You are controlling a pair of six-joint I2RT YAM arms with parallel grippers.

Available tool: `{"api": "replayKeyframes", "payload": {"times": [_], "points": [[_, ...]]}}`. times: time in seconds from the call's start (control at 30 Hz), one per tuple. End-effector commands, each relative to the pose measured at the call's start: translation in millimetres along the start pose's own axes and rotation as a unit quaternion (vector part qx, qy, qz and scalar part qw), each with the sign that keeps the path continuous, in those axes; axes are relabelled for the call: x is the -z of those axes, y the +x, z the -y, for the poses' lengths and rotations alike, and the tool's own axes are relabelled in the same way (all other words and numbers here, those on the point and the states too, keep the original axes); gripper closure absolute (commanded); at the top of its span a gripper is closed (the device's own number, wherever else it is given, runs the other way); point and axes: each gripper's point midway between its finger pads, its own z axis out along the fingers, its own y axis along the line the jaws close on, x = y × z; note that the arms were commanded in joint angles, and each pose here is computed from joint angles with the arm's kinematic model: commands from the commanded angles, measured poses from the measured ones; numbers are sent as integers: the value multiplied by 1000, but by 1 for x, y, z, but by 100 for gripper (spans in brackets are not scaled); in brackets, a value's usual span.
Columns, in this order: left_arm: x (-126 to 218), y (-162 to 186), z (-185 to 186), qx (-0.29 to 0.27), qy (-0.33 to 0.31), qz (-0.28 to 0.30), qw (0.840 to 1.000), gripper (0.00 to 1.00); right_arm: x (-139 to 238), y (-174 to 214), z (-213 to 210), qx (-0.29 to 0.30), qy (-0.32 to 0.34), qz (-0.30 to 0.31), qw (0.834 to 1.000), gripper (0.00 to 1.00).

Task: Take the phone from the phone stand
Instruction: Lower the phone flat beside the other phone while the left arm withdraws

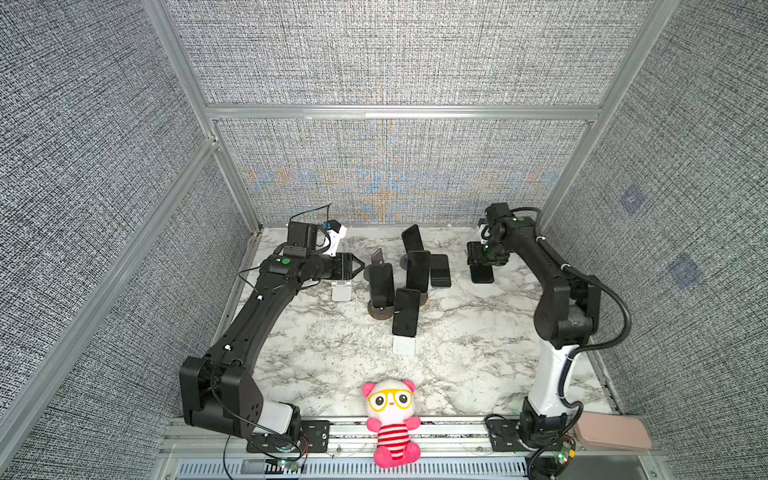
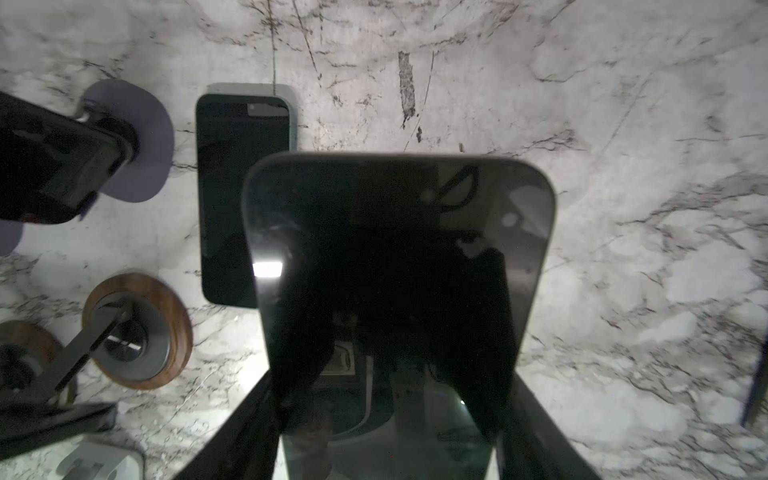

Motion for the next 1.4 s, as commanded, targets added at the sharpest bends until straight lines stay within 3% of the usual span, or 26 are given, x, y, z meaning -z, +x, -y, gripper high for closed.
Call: {"api": "replayKeyframes", "payload": {"times": [0.0,0.33,0.87,1.1,1.37], "points": [[0,-1,-1,-11,-3,3,1000,44,-17,-11,-4,-19,-7,0,1000,80],[1,0,-3,-13,-9,-1,1000,44,-68,-15,-18,-17,-2,-38,999,80],[1,1,-2,-16,-7,-2,1000,44,-92,-7,-20,-13,18,-57,998,77],[3,0,-1,-19,-9,0,1000,44,-100,-3,-16,-18,27,-66,997,65],[3,0,-2,-19,-11,-1,1000,44,-100,-1,-16,-18,27,-69,997,44]]}}
